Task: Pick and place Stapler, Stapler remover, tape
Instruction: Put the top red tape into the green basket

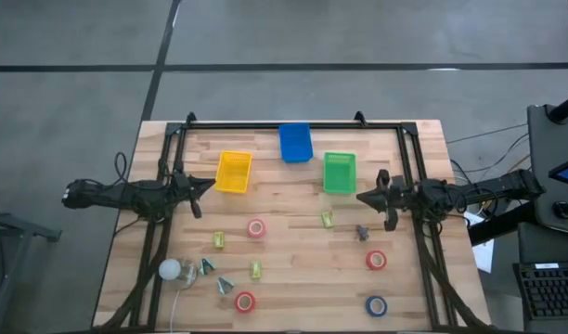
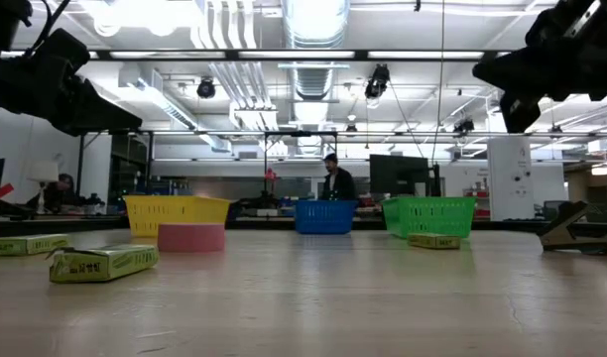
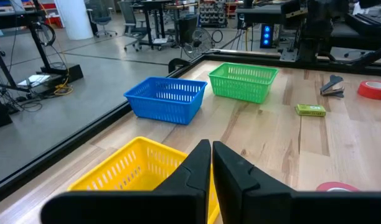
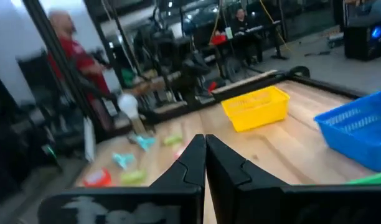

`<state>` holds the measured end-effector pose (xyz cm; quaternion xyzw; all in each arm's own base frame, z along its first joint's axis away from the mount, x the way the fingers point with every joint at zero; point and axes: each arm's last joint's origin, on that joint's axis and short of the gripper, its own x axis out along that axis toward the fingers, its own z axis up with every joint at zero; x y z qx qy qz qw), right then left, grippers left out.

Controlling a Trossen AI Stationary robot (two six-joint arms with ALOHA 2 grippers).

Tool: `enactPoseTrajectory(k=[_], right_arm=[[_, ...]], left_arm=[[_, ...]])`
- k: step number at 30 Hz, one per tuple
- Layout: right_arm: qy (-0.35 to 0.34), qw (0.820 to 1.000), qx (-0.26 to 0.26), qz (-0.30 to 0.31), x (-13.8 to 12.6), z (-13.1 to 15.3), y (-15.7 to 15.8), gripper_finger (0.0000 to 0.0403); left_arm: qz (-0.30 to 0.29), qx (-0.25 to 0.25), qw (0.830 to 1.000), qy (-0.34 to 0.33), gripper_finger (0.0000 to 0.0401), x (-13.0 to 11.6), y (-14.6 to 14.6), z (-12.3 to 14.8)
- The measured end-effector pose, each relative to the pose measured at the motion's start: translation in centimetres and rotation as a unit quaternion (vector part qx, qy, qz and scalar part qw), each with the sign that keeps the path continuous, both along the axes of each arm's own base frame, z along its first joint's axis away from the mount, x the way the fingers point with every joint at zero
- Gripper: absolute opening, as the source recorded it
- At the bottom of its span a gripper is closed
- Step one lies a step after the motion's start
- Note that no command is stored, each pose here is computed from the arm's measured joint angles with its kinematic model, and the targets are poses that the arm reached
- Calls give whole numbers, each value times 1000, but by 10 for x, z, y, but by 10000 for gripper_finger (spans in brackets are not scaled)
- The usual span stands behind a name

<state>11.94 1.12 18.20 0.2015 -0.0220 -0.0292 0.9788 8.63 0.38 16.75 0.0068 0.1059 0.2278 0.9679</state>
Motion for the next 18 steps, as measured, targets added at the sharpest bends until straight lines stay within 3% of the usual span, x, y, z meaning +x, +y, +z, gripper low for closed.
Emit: enactPoseTrajectory(k=[5,10,14,18], right_arm=[[-45,997,62,-5,-1,8,-1,8],[-53,986,133,85,3,21,9,14],[-14,982,149,116,15,36,27,40],[85,977,155,120,32,49,48,84]], left_arm=[[0,0,1000,0,21,0,0,0],[0,0,1000,0,21,0,0,0],[0,0,1000,0,21,0,0,0],[0,0,1000,0,21,0,0,0]])
